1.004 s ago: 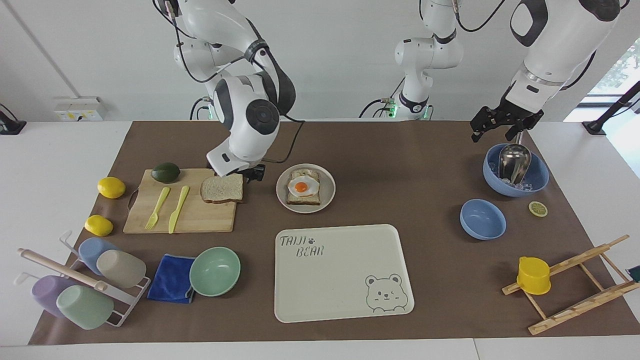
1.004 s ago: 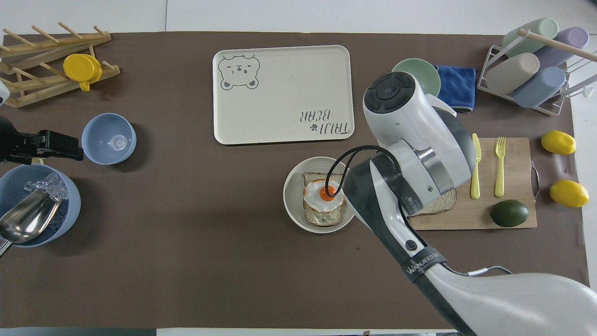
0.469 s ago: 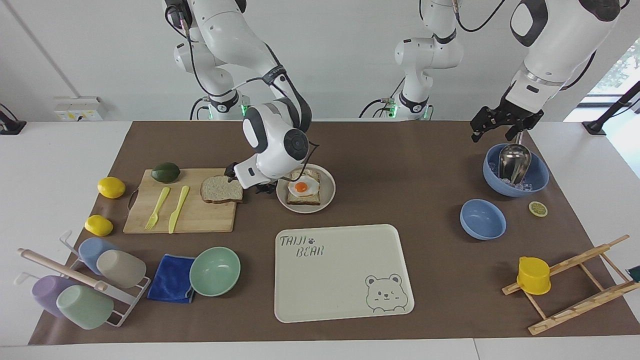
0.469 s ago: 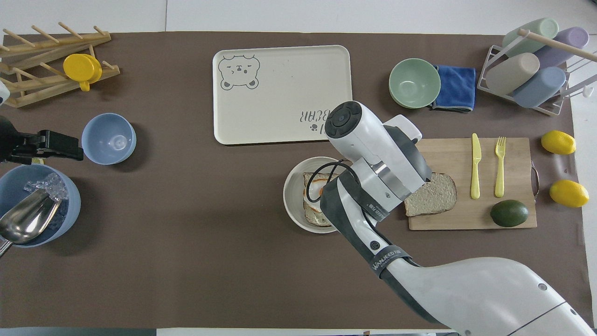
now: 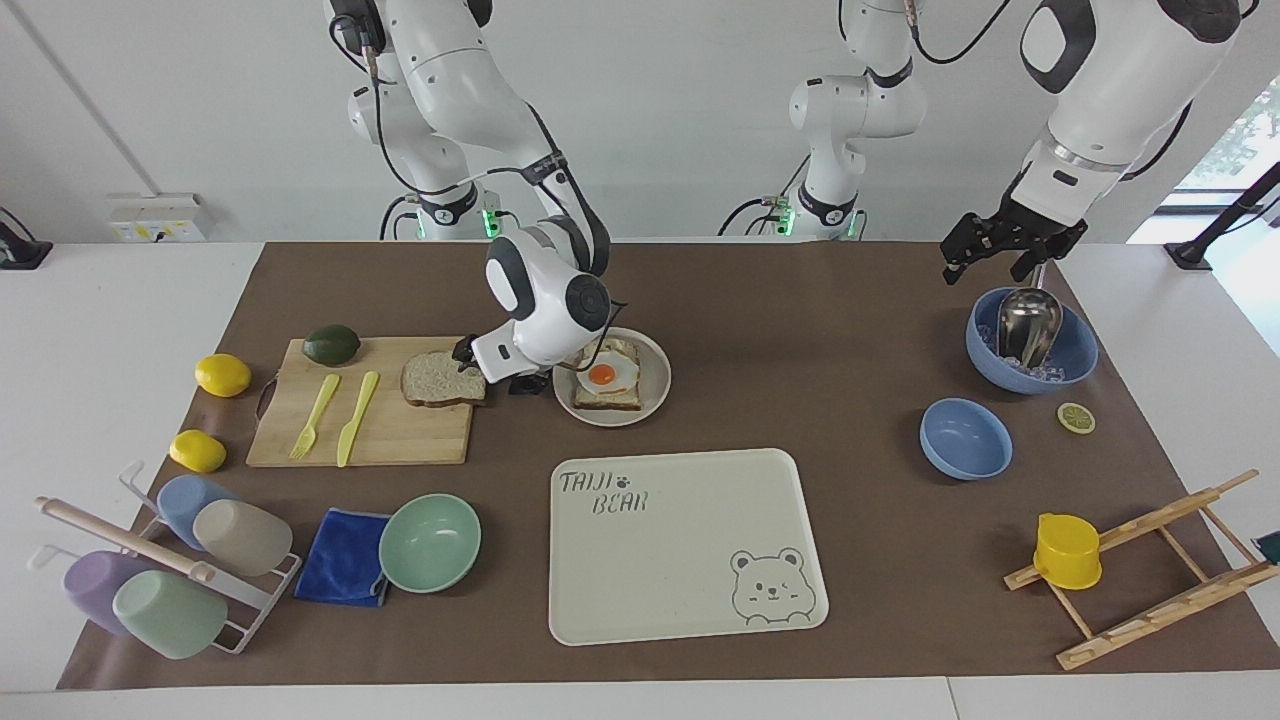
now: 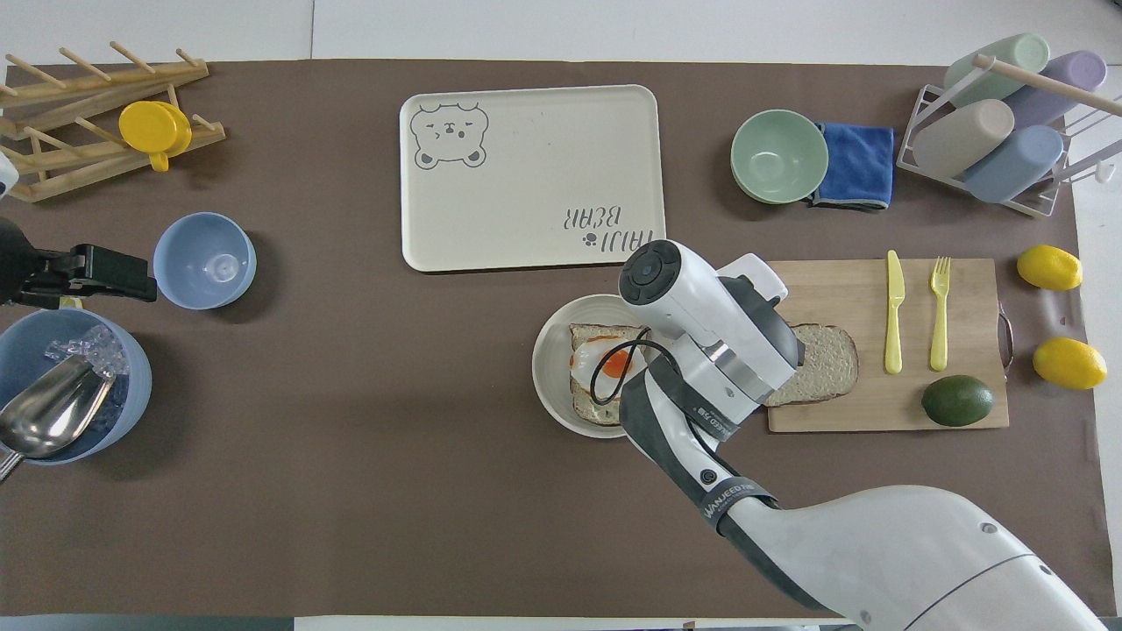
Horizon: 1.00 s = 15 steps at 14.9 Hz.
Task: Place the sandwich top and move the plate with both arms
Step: 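Carry the bread slice over the egg toast and lower it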
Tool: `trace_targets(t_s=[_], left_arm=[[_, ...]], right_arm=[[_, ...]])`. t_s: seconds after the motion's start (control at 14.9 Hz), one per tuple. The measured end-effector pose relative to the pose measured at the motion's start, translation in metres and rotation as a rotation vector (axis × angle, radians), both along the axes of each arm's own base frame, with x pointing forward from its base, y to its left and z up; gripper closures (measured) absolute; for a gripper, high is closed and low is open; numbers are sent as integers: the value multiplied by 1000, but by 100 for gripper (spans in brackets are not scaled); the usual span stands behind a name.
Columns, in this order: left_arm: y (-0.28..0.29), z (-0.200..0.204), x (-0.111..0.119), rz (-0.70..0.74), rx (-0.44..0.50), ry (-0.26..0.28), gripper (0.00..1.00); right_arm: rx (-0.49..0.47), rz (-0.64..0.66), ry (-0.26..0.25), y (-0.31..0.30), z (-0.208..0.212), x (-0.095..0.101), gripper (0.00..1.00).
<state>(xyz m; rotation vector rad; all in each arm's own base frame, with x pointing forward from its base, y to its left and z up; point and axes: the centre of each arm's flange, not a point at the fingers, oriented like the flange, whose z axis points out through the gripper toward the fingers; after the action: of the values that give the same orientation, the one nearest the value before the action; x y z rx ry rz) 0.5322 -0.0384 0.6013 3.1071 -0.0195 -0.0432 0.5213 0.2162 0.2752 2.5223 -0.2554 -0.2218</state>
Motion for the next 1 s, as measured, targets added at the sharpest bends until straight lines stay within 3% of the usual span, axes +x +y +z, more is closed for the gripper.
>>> trace_targets(t_s=[0.13,0.27,1.0], left_arm=[[0,0,0,0,0,0,0],[0,0,0,0,0,0,0],[0,0,0,0,0,0,0]], right_arm=[[-2,1,-2,-1,3,-1,15],[-14,10,-4,-2,5,-2,30],[-47,35,17,-8,-5,-13,40]])
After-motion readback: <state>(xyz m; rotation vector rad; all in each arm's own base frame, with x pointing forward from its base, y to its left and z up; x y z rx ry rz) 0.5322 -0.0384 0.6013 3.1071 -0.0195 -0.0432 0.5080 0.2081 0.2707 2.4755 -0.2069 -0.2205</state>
